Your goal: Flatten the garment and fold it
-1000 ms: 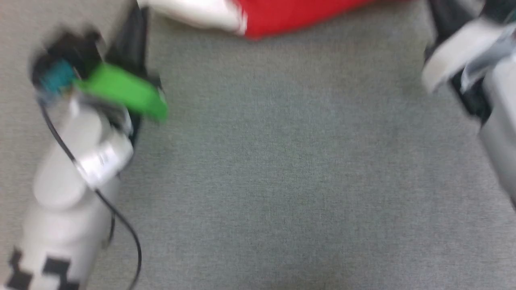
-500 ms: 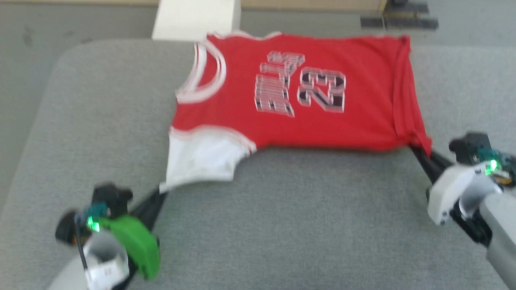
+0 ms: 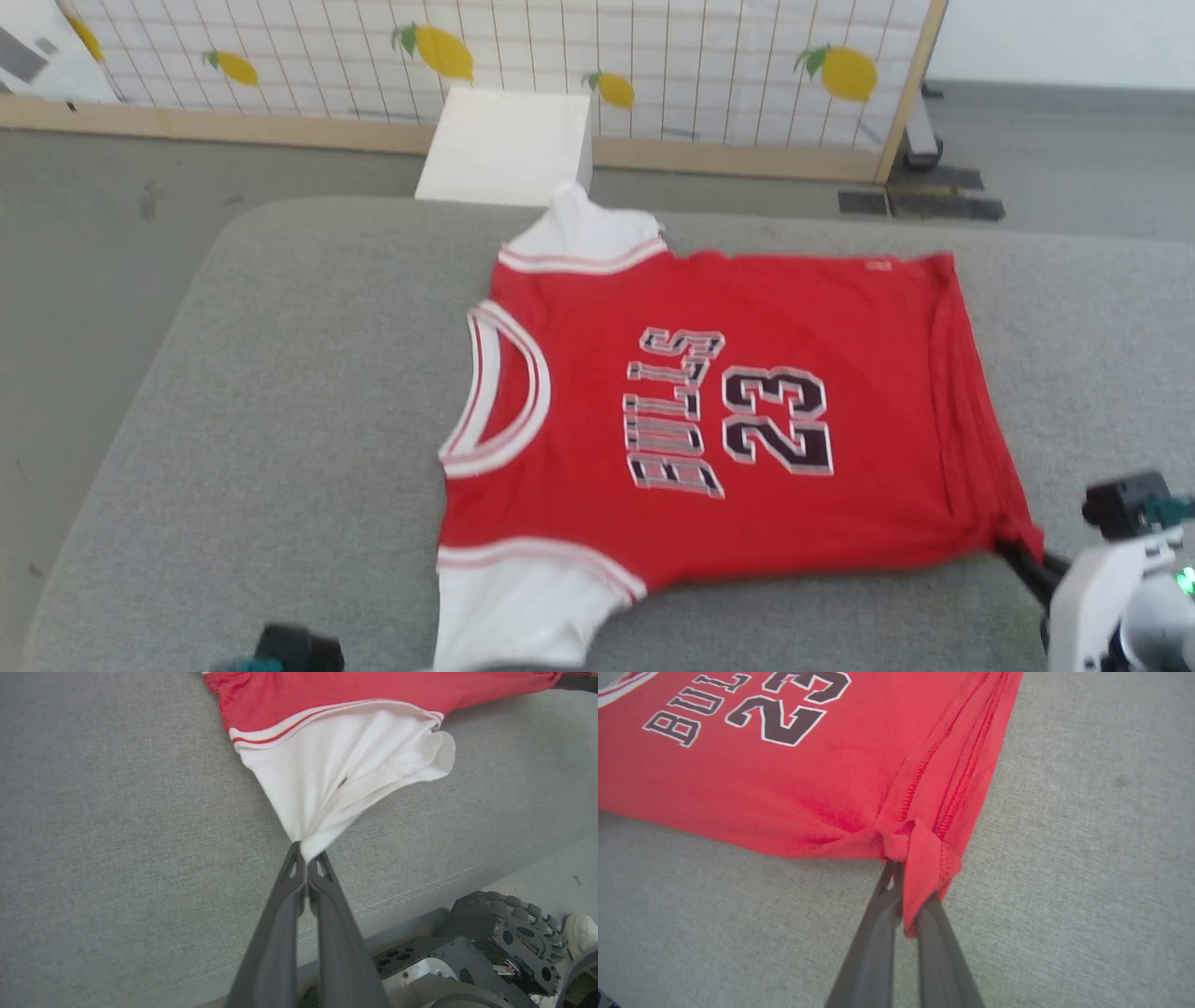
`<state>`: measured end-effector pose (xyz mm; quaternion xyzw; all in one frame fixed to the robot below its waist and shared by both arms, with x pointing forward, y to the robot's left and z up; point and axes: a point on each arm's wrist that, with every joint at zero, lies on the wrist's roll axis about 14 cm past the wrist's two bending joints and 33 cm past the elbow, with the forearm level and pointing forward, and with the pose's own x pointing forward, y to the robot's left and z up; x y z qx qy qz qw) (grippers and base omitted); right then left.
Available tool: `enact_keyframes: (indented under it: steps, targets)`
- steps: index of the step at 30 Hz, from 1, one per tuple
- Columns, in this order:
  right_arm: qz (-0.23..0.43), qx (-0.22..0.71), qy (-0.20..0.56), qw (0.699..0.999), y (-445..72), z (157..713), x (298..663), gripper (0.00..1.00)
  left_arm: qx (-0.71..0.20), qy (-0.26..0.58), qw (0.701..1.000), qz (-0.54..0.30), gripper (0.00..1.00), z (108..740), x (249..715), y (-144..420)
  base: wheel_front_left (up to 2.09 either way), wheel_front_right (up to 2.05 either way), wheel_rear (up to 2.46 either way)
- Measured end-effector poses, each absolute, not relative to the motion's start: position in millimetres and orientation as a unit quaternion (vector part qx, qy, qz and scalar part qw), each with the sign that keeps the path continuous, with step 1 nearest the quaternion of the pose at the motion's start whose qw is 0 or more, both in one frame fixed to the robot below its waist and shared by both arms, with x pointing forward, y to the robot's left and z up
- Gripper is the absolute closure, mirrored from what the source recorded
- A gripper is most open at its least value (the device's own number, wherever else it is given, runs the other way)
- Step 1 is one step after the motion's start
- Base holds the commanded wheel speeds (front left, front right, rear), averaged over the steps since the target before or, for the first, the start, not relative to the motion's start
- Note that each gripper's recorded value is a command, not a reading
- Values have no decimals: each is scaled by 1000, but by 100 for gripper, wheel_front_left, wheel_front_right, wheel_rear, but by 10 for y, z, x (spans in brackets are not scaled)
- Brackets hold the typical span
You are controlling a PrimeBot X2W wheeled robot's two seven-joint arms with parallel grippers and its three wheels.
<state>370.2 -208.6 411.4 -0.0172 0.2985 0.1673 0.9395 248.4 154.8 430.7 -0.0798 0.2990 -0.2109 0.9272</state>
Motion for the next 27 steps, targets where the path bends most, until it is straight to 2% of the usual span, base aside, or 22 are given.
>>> enact_keyframes:
  steps: [4, 10, 22, 27]
  targets:
    - [170, 2, 315, 934, -2069, 4097, 3480, 100, -96, 311, 921, -213, 100, 4288, 2304, 1512, 0, 0, 0]
    - [162, 43, 300, 939, -2044, 4223, 3421, 100, -116, 258, 936, -209, 100, 4502, 2471, 1509, 0, 0, 0]
    - [163, 49, 288, 942, -1963, 4411, 3664, 100, -88, 110, 959, -245, 100, 5214, 3349, 1312, 0, 0, 0]
    - [165, 32, 292, 941, -1931, 4429, 3884, 100, -72, 88, 963, -245, 100, 5292, 3738, 1287, 0, 0, 0]
